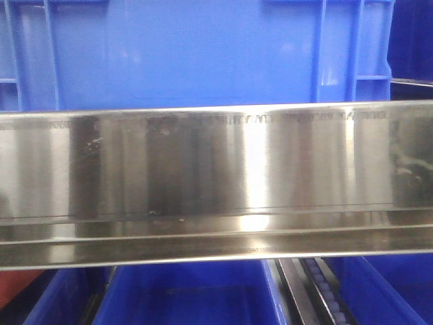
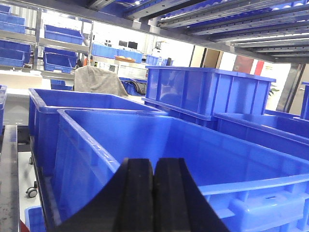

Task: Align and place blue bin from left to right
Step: 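Open both grippers and release the bin on the upper shelf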

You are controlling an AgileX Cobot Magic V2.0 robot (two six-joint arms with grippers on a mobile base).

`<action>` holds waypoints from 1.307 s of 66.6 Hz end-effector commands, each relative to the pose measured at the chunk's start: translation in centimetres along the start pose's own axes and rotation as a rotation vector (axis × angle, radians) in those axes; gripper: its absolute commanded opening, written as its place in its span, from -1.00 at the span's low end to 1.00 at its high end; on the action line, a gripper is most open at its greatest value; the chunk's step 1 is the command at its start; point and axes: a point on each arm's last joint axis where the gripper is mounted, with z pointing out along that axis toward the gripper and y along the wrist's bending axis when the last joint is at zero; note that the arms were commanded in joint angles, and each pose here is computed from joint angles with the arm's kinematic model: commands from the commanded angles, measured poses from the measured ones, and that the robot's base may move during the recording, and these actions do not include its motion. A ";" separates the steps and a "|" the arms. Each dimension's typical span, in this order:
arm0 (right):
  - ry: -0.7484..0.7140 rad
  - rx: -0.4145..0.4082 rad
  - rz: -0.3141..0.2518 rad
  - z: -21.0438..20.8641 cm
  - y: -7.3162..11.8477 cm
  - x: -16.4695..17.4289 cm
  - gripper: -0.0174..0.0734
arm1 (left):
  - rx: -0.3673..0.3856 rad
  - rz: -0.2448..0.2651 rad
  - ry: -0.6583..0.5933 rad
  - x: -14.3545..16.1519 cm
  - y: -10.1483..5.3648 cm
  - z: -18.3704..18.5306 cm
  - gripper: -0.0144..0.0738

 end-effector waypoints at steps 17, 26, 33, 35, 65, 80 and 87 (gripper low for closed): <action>-0.030 -0.007 -0.016 -0.2 0.0 -0.3 -0.79 | 0.016 0.005 -0.019 -0.2 -0.1 -0.1 -0.92; -0.030 -0.007 -0.016 -0.2 0.0 -0.3 -0.79 | 0.016 0.005 -0.019 -0.2 -0.1 -0.1 -0.92; -0.030 -0.007 -0.016 -0.2 0.0 -0.3 -0.79 | 0.016 0.005 -0.019 -0.2 -0.1 -0.1 -0.92; -0.030 -0.007 -0.016 -0.2 0.0 -0.3 -0.79 | 0.016 0.005 -0.019 -0.2 -0.1 -0.1 -0.92; -0.030 -0.007 -0.016 -0.2 0.0 -0.3 -0.79 | 0.016 0.005 -0.019 -0.2 -0.1 -0.1 -0.92; -0.030 -0.007 -0.016 -0.2 0.0 -0.3 -0.79 | 0.016 0.005 -0.019 -0.2 -0.1 -0.1 -0.92; -0.030 -0.007 -0.016 -0.2 0.0 -0.3 -0.79 | 0.016 0.005 -0.019 -0.2 -0.1 -0.1 -0.92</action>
